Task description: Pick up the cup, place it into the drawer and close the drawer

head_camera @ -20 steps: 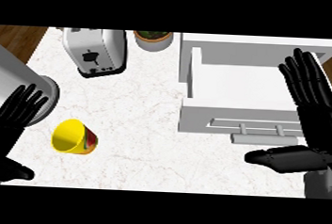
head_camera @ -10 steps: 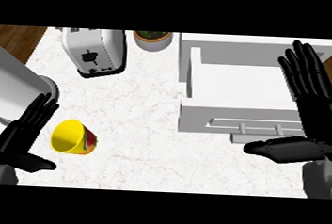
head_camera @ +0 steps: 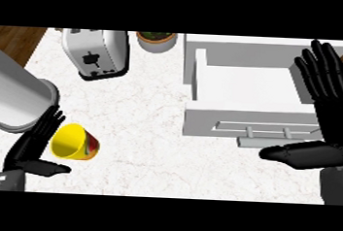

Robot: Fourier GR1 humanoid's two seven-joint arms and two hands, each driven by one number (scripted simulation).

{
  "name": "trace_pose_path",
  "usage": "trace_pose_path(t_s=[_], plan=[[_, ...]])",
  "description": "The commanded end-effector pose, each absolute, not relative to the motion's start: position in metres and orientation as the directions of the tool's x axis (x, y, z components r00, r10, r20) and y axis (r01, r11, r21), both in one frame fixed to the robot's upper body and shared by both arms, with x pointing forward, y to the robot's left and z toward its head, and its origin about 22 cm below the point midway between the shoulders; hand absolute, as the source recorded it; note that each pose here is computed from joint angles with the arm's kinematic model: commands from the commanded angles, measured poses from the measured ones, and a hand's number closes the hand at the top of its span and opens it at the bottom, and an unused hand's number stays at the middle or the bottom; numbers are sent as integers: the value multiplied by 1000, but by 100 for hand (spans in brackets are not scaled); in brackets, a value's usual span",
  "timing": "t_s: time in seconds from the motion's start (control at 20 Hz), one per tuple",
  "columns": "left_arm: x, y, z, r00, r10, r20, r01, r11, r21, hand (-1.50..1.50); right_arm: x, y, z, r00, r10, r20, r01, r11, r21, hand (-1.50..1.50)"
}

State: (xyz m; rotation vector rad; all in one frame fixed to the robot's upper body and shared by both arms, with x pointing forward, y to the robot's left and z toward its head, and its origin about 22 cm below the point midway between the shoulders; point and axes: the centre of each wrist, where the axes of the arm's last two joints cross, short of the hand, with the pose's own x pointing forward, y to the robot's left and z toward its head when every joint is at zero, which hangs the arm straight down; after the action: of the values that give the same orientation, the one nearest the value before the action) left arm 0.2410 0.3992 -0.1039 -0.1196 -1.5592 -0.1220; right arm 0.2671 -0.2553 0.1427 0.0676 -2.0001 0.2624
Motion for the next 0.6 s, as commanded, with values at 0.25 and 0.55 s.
trace_pose_path(t_s=[0.25, 0.55], plan=[[246, 401, -115, -52, 58, 997, 189, 981, -47, -150, 278, -268, 154, -436, 69, 897, -166, 974, -156, -150], [240, 383, -130, -99, 79, 992, 179, 982, -60, -150, 273, -257, 154, -449, 59, 892, -184, 970, -157, -150]])
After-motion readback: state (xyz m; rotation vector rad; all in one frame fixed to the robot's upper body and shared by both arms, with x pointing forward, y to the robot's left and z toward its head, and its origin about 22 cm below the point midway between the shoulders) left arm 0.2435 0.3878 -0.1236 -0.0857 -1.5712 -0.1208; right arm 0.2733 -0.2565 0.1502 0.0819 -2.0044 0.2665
